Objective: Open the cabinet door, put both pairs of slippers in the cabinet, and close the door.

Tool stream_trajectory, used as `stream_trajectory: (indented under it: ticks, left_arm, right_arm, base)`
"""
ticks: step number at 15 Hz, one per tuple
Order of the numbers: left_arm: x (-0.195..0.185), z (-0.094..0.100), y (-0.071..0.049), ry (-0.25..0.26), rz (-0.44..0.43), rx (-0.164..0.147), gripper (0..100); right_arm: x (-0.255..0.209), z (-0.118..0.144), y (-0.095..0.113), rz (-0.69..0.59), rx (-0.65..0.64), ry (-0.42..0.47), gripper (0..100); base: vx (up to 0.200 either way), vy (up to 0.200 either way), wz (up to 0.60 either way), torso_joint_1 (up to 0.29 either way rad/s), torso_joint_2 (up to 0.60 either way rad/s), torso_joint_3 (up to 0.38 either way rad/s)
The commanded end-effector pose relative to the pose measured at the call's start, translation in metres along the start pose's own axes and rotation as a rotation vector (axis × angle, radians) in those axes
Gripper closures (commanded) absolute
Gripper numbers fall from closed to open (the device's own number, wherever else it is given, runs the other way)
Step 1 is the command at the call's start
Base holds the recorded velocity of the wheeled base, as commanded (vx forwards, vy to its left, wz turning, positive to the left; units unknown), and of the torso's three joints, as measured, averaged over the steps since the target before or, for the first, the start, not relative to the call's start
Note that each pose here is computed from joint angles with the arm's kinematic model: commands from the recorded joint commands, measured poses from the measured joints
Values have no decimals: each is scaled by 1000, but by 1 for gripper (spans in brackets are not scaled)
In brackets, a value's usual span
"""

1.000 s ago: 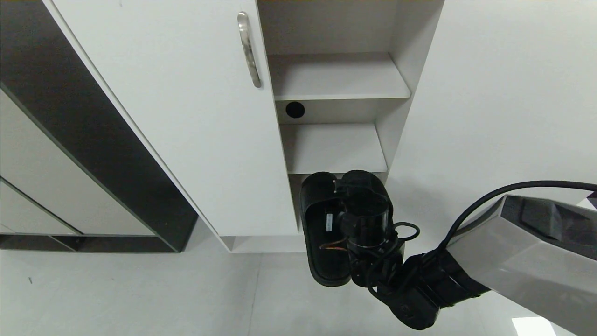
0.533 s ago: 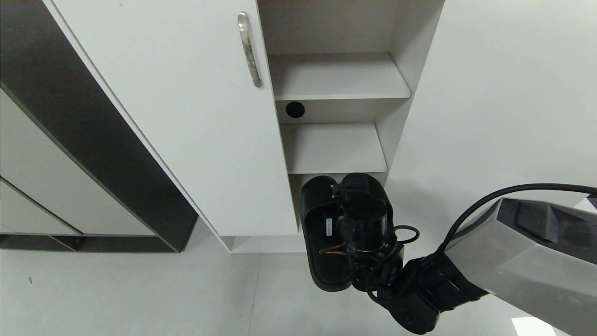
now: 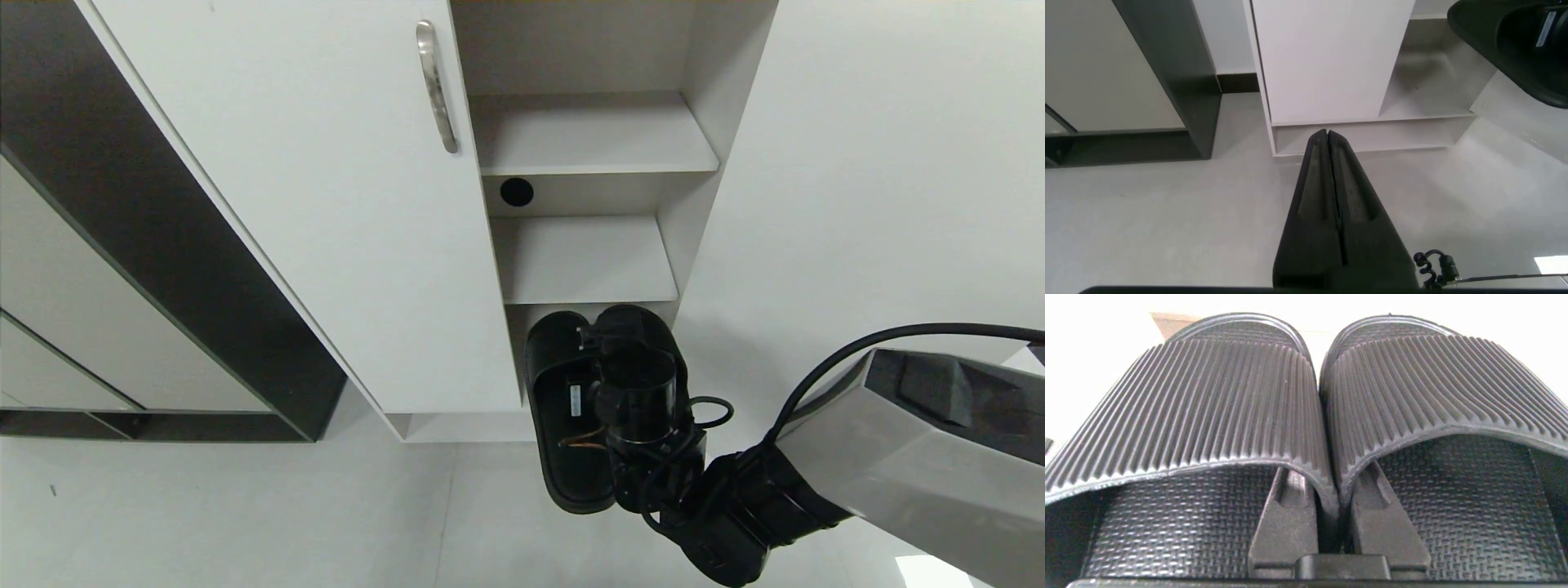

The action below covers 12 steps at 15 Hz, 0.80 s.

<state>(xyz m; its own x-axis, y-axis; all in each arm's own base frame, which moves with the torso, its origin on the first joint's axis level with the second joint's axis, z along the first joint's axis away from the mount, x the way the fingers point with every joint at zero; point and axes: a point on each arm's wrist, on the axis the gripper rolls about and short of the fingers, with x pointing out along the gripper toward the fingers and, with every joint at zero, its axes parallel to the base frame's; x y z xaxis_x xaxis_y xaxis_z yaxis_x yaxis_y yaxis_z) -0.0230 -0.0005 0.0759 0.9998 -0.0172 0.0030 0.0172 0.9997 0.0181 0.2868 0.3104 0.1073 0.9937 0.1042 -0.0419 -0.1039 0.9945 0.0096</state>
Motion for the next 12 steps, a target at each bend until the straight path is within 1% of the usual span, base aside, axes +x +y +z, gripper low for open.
stream_trajectory:
  ticks: [1,2,9,12]
  left_arm:
    - [0,0,0,1,-1,0,100]
    - [0,0,0,3,0,-1,100]
    - [0,0,0,1,-1,-1,100]
    - [0,0,0,3,-1,-1,100]
  right_arm:
    - [0,-1,0,0,-2,2,100]
    - [0,-1,0,0,-2,2,100]
    - [0,-2,1,0,-3,3,100]
    - [2,-8,2,-2,-11,12,100]
  base:
    - [0,0,0,0,0,0]
    - [0,0,0,0,0,0]
    - [200,0,0,-1,4,2]
    - [200,0,0,2,1,-1]
